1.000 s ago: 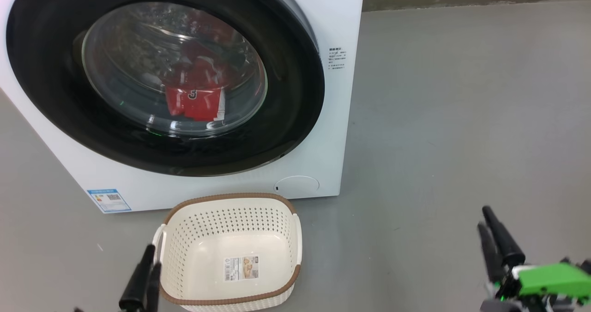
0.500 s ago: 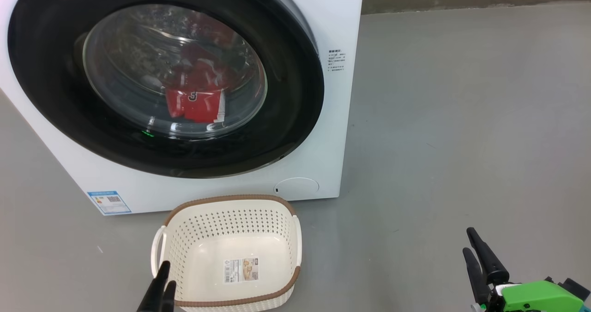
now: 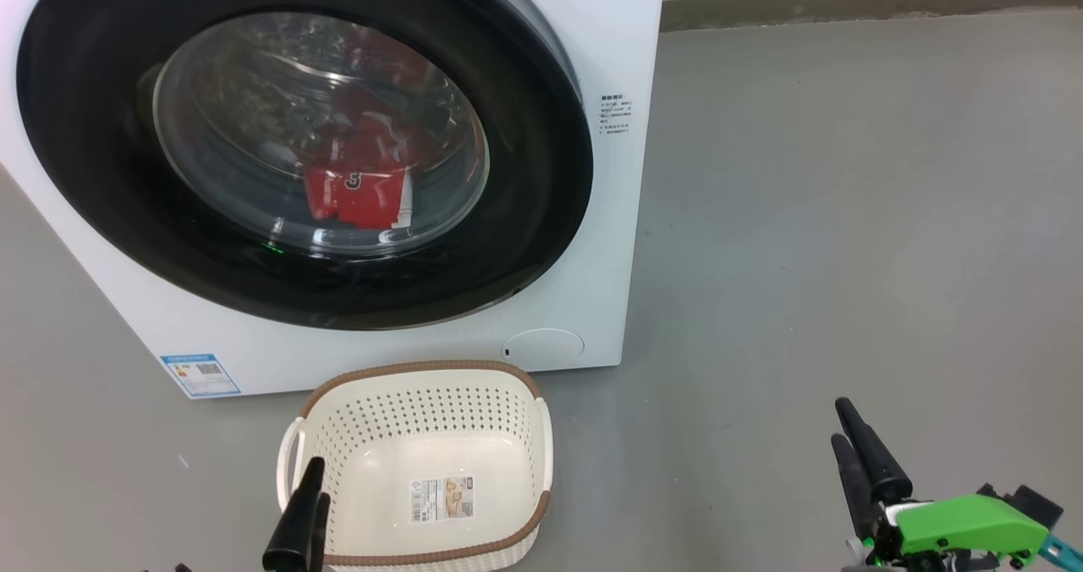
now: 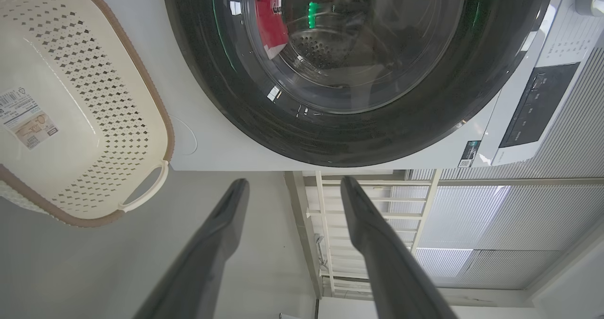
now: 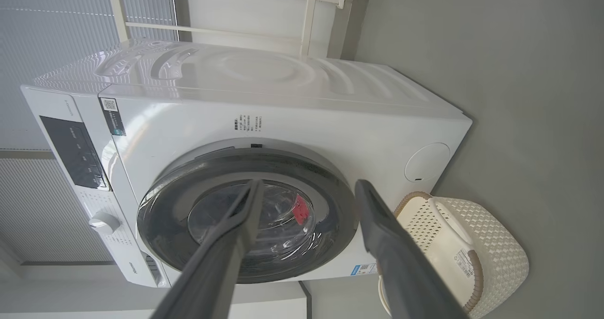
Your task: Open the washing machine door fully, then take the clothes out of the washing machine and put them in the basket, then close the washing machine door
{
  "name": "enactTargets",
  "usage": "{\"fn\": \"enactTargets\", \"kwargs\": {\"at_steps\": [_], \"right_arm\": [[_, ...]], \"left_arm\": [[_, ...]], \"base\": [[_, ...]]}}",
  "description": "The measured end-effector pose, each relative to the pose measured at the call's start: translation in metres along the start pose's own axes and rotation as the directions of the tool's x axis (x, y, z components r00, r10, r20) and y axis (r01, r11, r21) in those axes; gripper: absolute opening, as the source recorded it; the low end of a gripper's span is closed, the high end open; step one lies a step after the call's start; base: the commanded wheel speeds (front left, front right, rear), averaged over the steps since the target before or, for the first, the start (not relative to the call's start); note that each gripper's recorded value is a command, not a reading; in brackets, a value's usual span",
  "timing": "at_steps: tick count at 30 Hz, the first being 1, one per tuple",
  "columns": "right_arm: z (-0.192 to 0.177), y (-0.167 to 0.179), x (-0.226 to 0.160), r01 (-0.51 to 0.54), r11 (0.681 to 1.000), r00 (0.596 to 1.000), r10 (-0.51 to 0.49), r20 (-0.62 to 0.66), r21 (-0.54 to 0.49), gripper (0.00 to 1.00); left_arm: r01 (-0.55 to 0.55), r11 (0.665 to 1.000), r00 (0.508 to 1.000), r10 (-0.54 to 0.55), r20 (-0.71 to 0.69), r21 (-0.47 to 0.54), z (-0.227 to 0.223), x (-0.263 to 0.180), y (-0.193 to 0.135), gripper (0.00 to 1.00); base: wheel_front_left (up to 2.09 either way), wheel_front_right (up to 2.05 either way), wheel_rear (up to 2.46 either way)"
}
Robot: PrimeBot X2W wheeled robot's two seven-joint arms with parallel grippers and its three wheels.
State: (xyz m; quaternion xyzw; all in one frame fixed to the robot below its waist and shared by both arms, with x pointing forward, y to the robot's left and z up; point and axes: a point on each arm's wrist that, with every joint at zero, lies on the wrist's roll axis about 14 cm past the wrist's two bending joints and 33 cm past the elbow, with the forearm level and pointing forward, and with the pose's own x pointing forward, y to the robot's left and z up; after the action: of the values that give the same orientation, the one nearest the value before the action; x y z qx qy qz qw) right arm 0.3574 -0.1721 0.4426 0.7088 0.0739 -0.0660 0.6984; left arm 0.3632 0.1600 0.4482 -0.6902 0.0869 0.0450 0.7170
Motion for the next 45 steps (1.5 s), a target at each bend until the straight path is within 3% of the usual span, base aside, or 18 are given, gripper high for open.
{"fn": "enactTargets", "kwargs": {"at_steps": [15, 24, 36, 45], "right_arm": [[-0.004, 0.015, 0.006, -0.038, 0.99, 0.999, 0.038, 0.0, -0.133, 1.0], [-0.004, 0.018, 0.007, -0.048, 0.969, 0.999, 0.051, 0.005, -0.241, 1.0], [-0.003, 0.033, 0.013, -0.082, 0.914, 0.996, 0.094, 0.009, -0.398, 1.0], [0.001, 0.046, 0.016, -0.103, 0.829, 0.991, 0.134, 0.017, -0.55, 1.0]], "left_arm": [[0.037, 0.981, 0.999, -0.039, 0.009, 0.192, 0.0, 0.002, -0.016, 1.0], [0.08, 0.94, 0.996, -0.088, 0.008, 0.333, -0.004, 0.006, -0.035, 1.0], [0.101, 0.829, 0.994, -0.108, -0.02, 0.55, -0.017, 0.01, -0.045, 1.0], [0.102, 0.749, 0.993, -0.117, -0.021, 0.655, -0.022, 0.012, -0.049, 1.0]], "base": [[0.0, 0.0, 0.0], [0.0, 0.0, 0.0], [0.0, 0.0, 0.0], [0.0, 0.0, 0.0]]}}
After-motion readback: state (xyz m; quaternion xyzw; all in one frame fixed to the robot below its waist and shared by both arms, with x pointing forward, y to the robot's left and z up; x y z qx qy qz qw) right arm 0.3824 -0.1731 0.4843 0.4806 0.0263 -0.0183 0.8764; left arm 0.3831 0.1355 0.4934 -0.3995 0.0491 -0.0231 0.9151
